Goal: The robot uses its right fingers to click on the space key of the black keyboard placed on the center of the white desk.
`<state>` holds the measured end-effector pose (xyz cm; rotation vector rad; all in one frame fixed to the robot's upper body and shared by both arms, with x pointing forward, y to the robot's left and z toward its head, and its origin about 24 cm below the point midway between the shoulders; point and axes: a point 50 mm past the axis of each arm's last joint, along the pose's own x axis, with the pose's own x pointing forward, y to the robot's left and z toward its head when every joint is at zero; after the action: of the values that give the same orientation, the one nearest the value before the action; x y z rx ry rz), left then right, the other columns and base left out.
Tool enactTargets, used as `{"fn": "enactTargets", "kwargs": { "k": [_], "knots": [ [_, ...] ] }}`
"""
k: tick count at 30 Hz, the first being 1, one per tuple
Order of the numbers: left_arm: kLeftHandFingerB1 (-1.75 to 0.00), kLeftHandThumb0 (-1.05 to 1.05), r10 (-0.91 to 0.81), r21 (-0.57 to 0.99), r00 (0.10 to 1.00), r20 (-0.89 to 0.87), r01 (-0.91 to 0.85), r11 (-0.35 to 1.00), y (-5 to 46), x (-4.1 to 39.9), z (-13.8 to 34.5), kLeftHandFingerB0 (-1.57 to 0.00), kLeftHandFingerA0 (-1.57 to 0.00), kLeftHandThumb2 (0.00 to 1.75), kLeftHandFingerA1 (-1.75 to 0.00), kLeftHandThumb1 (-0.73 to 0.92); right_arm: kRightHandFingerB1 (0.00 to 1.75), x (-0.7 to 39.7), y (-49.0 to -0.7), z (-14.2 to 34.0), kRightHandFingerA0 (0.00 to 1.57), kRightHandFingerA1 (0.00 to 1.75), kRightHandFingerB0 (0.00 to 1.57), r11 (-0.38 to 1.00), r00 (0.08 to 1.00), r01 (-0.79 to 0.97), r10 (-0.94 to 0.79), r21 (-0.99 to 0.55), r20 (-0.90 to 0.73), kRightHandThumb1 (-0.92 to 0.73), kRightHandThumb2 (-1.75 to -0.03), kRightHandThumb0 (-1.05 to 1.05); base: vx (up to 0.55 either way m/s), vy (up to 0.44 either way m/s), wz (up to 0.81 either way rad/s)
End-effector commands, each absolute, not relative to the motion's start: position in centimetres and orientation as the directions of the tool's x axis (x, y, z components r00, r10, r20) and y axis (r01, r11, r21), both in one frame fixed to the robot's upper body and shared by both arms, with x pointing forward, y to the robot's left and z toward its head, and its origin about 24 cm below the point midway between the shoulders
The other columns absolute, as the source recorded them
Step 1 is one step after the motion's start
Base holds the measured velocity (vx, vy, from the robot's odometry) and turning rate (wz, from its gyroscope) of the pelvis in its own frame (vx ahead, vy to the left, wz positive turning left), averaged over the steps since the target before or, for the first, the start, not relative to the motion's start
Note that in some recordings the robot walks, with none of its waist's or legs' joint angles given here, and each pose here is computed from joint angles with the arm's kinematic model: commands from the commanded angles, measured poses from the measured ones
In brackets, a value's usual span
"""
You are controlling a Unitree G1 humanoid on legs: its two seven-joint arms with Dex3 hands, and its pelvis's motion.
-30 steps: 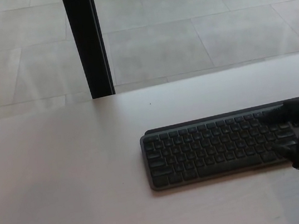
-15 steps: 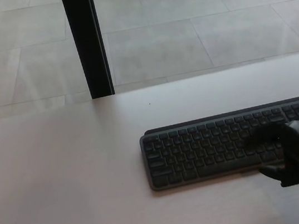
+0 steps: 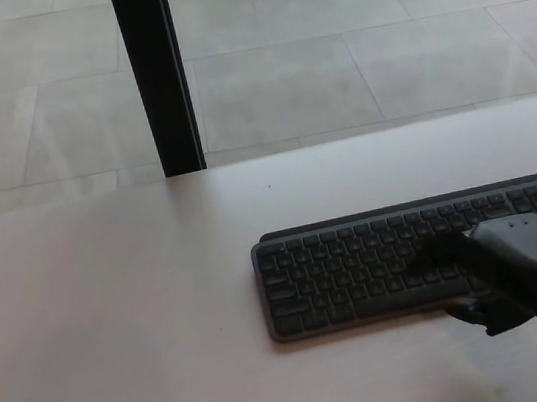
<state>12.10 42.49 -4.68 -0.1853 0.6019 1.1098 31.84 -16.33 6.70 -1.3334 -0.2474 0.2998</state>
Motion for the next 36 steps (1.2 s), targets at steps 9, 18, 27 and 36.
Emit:
{"fn": "enactTargets", "kwargs": {
  "k": [9,18,27,36],
  "knots": [
    [-0.63,-0.42,0.821,0.157,0.289,-0.492,-0.898,0.410,43.7,11.8,-3.5,-0.77,-0.80,0.56,-0.87,0.55,0.50,32.2,-16.3,6.4,0.88,1.63,0.73,-0.059,0.878,0.026,0.479,-0.998,-0.006,-0.53,-0.67,-0.25,0.00,0.000,0.00],
    [-0.60,-0.42,0.819,0.149,0.288,-0.497,-0.901,0.407,43.7,11.9,-3.5,-0.74,-0.80,0.56,-0.83,0.55,0.51,32.0,-16.2,6.1,0.89,1.60,0.72,-0.113,0.869,0.021,0.494,-0.993,-0.038,-0.54,-0.65,-0.29,0.00,0.000,0.00],
    [-0.59,-0.42,0.821,0.171,0.280,-0.498,-0.896,0.410,43.6,12.1,-3.5,-0.76,-0.82,0.56,-0.79,0.55,0.50,32.1,-16.1,5.9,0.86,1.63,0.71,-0.133,0.860,0.010,0.507,-0.991,-0.059,-0.57,-0.64,-0.27,0.00,0.000,0.00],
    [-0.60,-0.42,0.818,0.157,0.284,-0.500,-0.899,0.409,43.5,12.0,-3.6,-0.76,-0.81,0.56,-0.82,0.55,0.53,32.6,-16.4,6.0,0.91,1.66,0.73,-0.108,0.864,0.050,0.503,-0.993,-0.011,-0.53,-0.70,-0.24,0.00,0.000,0.00]
  ]
}}
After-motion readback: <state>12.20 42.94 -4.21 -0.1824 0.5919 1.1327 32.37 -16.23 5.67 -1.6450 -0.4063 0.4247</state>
